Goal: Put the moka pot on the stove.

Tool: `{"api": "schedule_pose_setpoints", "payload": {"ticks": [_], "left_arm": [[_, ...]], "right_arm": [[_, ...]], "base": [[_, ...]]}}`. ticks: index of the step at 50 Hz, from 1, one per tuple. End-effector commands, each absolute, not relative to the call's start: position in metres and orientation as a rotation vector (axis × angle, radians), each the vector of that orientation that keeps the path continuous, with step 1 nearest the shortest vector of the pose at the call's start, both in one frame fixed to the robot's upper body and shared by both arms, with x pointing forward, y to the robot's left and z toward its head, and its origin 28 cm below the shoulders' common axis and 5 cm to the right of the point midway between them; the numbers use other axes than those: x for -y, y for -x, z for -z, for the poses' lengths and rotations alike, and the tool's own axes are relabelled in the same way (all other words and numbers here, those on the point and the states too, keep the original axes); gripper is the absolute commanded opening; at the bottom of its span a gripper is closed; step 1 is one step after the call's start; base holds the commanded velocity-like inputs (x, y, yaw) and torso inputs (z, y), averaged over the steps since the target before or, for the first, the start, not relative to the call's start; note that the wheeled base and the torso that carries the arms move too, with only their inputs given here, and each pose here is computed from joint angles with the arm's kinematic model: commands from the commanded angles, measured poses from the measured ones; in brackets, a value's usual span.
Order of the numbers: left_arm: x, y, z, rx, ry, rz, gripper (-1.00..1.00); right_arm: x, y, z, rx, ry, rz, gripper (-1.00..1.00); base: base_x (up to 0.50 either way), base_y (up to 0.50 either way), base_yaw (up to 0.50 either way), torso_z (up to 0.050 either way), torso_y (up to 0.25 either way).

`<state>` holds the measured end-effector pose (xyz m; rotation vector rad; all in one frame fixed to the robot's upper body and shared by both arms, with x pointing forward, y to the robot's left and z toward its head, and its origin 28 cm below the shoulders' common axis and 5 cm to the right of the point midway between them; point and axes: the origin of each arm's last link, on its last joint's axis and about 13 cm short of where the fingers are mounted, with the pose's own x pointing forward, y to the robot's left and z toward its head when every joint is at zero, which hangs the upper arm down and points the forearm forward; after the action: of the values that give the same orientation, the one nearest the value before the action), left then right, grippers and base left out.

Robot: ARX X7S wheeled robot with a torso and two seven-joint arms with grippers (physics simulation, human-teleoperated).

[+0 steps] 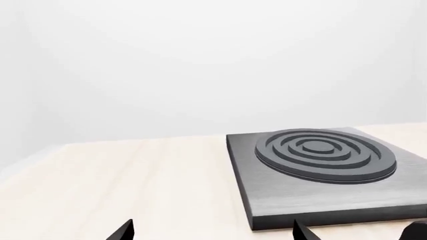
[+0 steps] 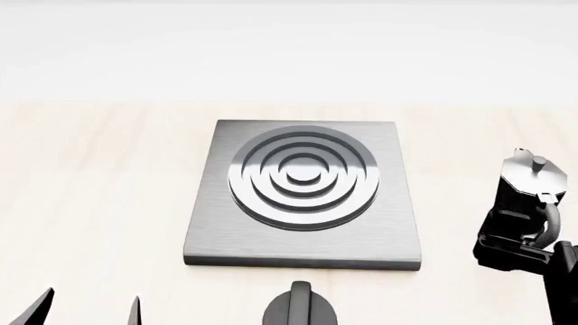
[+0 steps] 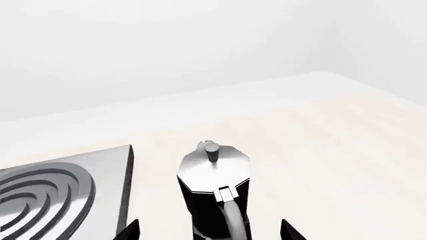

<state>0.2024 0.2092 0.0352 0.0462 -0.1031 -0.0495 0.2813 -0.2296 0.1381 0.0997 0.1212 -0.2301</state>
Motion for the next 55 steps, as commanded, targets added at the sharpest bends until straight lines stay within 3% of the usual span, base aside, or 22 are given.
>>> {"api": "schedule_pose_setpoints", "payload": {"ticks": [1,55], "left_arm": [[-0.209,-0.201,-0.037,0.109,-0.039,0.047,1.0],[-0.211,-0.211,-0.043,0.118,-0.047,0.036,1.0]], "right_arm": [[0.235,-0.288,-0.129,-0.18,-0.099,0.236,1.0],[0.251,-0.337,-0.082,-0.277,-0.154,0.259,1.0]], "base": [[0.0,0.0,0.0,0.0,0.0],[0.0,0.0,0.0,0.0,0.0]]}}
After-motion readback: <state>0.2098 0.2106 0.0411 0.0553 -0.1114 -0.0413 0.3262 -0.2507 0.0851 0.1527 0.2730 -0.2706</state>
